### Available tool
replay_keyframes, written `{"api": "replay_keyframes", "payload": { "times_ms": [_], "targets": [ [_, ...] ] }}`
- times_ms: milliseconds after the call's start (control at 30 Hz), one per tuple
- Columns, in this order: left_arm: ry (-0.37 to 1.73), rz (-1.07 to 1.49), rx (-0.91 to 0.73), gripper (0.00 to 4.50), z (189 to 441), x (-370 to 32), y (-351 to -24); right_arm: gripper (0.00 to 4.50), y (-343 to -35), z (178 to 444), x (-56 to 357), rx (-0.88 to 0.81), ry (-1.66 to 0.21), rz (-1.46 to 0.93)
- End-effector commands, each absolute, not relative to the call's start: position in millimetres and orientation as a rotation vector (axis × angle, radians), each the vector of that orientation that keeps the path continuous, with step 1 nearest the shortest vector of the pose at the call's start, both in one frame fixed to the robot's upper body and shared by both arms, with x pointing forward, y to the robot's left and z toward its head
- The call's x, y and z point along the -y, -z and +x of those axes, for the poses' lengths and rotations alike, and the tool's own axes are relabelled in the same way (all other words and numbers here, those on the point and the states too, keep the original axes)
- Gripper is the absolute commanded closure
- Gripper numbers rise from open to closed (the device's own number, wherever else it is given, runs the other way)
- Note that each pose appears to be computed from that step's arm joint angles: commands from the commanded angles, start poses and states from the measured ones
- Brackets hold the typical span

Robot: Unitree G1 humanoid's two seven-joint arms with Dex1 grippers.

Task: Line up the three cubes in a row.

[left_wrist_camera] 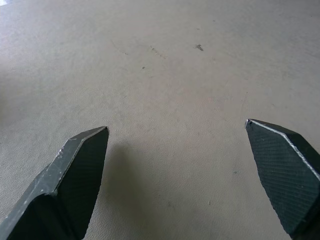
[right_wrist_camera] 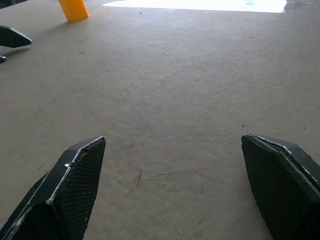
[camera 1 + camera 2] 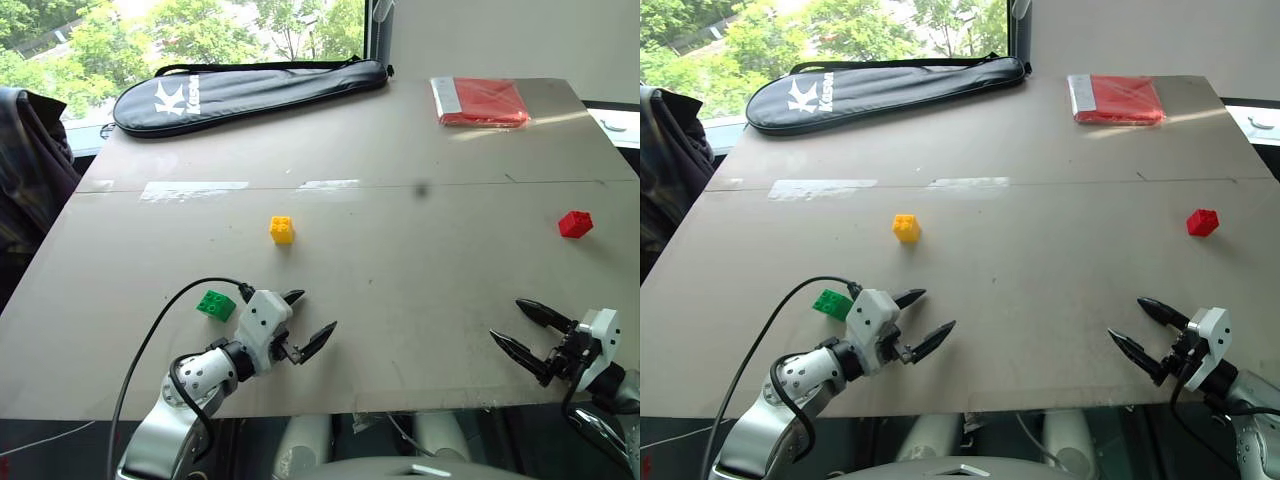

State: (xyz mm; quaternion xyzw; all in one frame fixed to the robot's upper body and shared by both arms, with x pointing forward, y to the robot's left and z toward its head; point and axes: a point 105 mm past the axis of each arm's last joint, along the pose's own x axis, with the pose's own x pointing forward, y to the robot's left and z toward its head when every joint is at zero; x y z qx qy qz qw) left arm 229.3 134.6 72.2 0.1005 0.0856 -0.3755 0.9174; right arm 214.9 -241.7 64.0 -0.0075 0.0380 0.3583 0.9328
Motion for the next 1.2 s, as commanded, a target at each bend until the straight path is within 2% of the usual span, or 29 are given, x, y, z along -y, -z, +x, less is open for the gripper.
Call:
{"api": "replay_keyframes", "payload": {
  "times_ms": [33,300,1200],
  "targets": [
    [0.795,0.201,-0.161,0.03,224.3,-132.7,-75.3,0.0,-68.0,213.4,251.9,-0.076,-0.722,-0.058],
    [0.802,0.189,-0.182,0.03,214.0,-132.5,-73.6,0.0,-68.3,216.2,263.5,-0.095,-0.716,-0.078],
    [0.777,0.189,-0.184,0.03,215.7,-138.0,-72.9,0.0,-77.3,221.4,264.9,-0.09,-0.711,-0.063]
  ]
}}
